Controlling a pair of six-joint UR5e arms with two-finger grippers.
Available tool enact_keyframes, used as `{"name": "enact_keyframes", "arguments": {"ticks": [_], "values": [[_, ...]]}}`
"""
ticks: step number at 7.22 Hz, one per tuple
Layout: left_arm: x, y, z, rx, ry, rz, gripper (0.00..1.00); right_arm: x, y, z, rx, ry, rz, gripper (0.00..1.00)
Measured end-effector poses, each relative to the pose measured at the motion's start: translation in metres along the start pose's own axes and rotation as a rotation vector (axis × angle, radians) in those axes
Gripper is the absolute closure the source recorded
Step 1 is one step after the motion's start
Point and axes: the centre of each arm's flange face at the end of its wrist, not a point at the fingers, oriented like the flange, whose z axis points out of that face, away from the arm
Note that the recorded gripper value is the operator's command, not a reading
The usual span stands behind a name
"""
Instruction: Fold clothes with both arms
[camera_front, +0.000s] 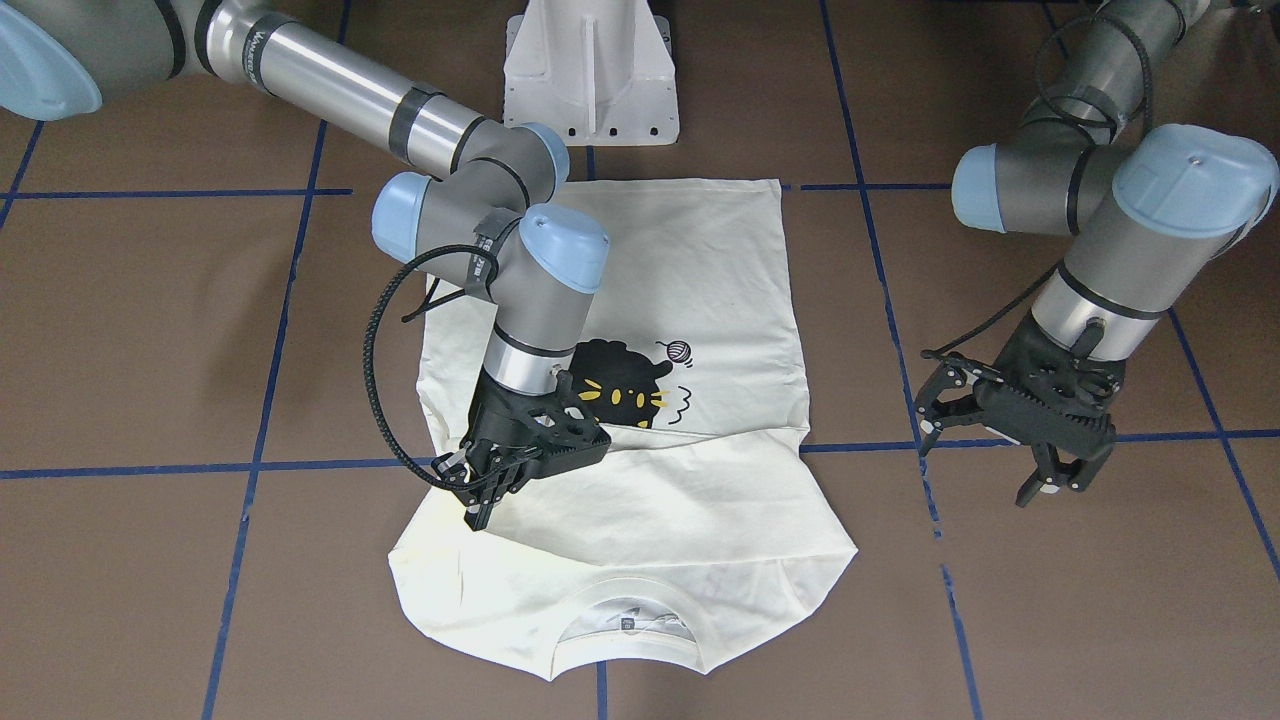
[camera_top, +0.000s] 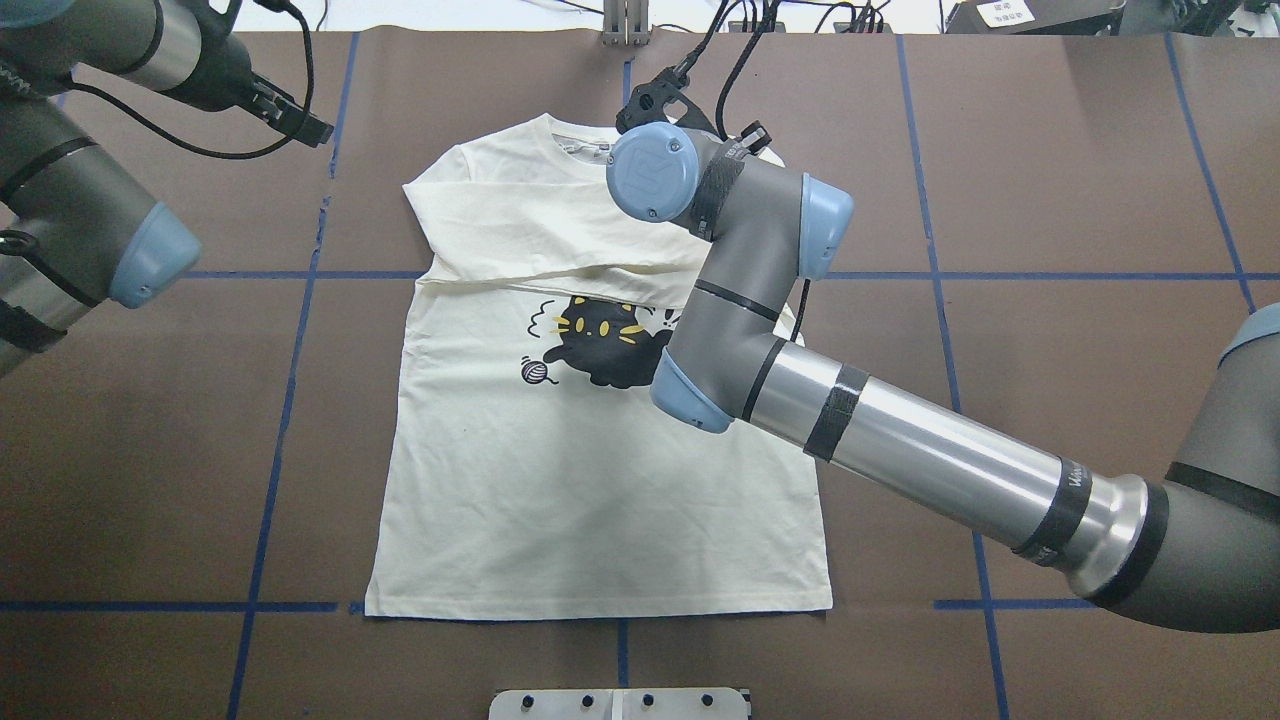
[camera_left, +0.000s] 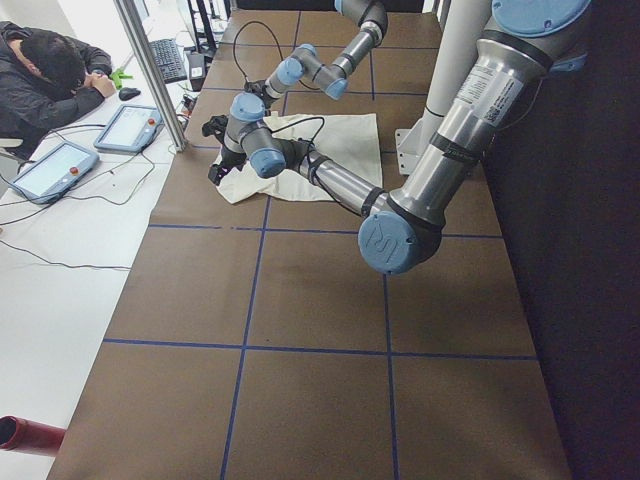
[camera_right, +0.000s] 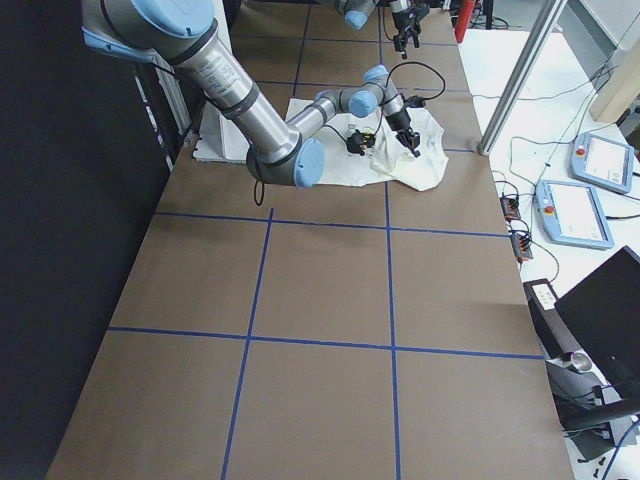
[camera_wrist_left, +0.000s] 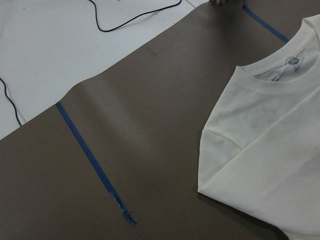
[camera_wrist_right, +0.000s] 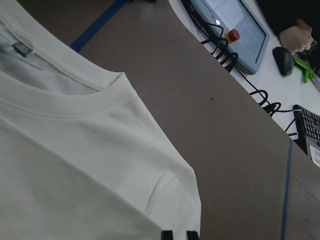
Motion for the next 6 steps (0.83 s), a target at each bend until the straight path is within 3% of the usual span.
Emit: {"name": "enact_keyframes", "arguments": {"ticks": [2, 3, 6], "values": [[0.0, 0.0, 0.0, 0.0, 0.0, -0.002, 0.0, 0.002, -0.001, 0.003, 0.003, -0.01, 0.011, 0.0], [0.001, 0.0, -0.001, 0.002, 0.001, -0.012, 0.0, 0.009, -0.007, 0.001, 0.004, -0.058, 0.04, 0.0], [0.02, 0.004, -0.011, 0.019, 0.023, -0.11, 0.0, 0.033, -0.006, -0.029, -0.039, -0.324, 0.302, 0.0]]}}
